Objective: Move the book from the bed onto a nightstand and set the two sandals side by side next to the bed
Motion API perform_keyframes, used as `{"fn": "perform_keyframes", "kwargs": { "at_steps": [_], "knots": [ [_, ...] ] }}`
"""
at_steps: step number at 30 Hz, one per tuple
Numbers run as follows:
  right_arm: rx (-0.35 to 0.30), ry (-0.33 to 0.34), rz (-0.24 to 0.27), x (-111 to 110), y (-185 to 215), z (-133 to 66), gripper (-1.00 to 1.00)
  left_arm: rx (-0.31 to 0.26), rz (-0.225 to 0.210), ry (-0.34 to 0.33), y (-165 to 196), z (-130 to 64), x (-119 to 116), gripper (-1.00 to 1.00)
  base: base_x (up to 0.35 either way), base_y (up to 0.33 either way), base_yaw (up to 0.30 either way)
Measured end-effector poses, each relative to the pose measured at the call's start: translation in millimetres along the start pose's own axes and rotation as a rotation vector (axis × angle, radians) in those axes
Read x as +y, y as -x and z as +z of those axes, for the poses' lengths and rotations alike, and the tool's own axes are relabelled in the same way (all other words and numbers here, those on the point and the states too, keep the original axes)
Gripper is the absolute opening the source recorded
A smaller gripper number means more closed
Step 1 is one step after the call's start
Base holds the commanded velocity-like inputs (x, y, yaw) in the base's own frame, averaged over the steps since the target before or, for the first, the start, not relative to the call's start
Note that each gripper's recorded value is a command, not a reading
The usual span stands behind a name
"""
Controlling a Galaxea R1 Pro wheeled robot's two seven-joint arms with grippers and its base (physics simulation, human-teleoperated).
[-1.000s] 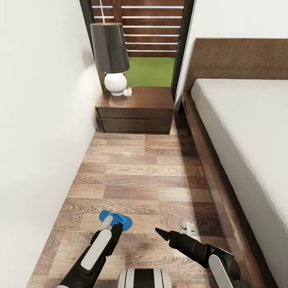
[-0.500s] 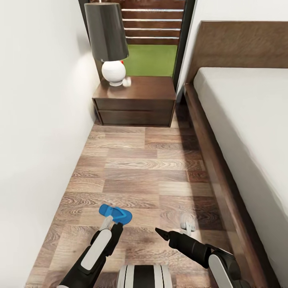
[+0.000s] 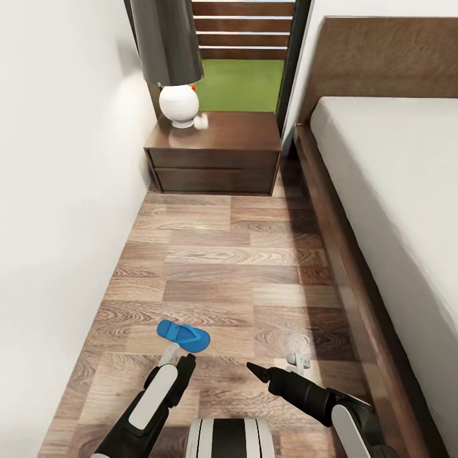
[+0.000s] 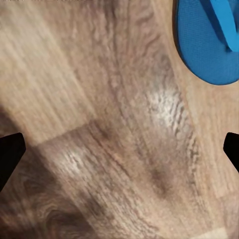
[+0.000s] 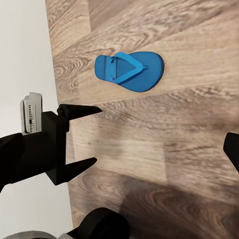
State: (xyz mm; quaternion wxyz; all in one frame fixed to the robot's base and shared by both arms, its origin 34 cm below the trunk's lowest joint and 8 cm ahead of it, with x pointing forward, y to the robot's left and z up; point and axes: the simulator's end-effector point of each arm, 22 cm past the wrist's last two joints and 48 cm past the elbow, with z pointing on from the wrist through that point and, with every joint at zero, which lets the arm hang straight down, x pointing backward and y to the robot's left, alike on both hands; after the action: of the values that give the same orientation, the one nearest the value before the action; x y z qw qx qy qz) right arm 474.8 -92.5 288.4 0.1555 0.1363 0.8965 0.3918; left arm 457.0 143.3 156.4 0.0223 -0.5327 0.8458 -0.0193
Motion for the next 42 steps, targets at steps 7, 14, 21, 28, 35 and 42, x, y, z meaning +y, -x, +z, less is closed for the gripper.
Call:
{"fn": "perform_keyframes", "kwargs": {
  "at_steps": [7, 14, 21, 28, 35, 42],
  "knots": [
    [0.000, 0.000, 0.000, 0.0, 0.0, 0.0, 1.00, 0.001, 0.003, -0.001, -0.6, -0.1, -0.3, 1.00, 0.021, -0.022, 0.000],
    [0.000, 0.000, 0.000, 0.1, 0.0, -0.1, 1.00, 0.001, 0.005, -0.044, -0.5, -0.3, -9.6, 1.00, 0.138, -0.113, 0.000],
    [0.000, 0.000, 0.000, 0.0, 0.0, 0.0, 1.00, 0.002, 0.006, -0.064, -1.1, -0.5, -14.1, 1.00, 0.013, -0.011, 0.000],
    [0.000, 0.000, 0.000, 0.2, 0.1, -0.1, 1.00, 0.002, 0.008, -0.067, -1.2, -0.8, -14.7, 1.00, 0.145, 0.029, 0.000],
    [0.000, 0.000, 0.000, 0.1, 0.0, 0.0, 1.00, 0.004, 0.008, -0.066, -1.5, -0.6, -14.7, 1.00, 0.098, 0.018, 0.000],
    [0.001, 0.001, 0.000, 0.4, -0.3, 0.2, 1.00, 0.004, 0.008, -0.066, -1.6, -0.6, -14.7, 1.00, 0.012, 0.002, 0.000]
  ]
}}
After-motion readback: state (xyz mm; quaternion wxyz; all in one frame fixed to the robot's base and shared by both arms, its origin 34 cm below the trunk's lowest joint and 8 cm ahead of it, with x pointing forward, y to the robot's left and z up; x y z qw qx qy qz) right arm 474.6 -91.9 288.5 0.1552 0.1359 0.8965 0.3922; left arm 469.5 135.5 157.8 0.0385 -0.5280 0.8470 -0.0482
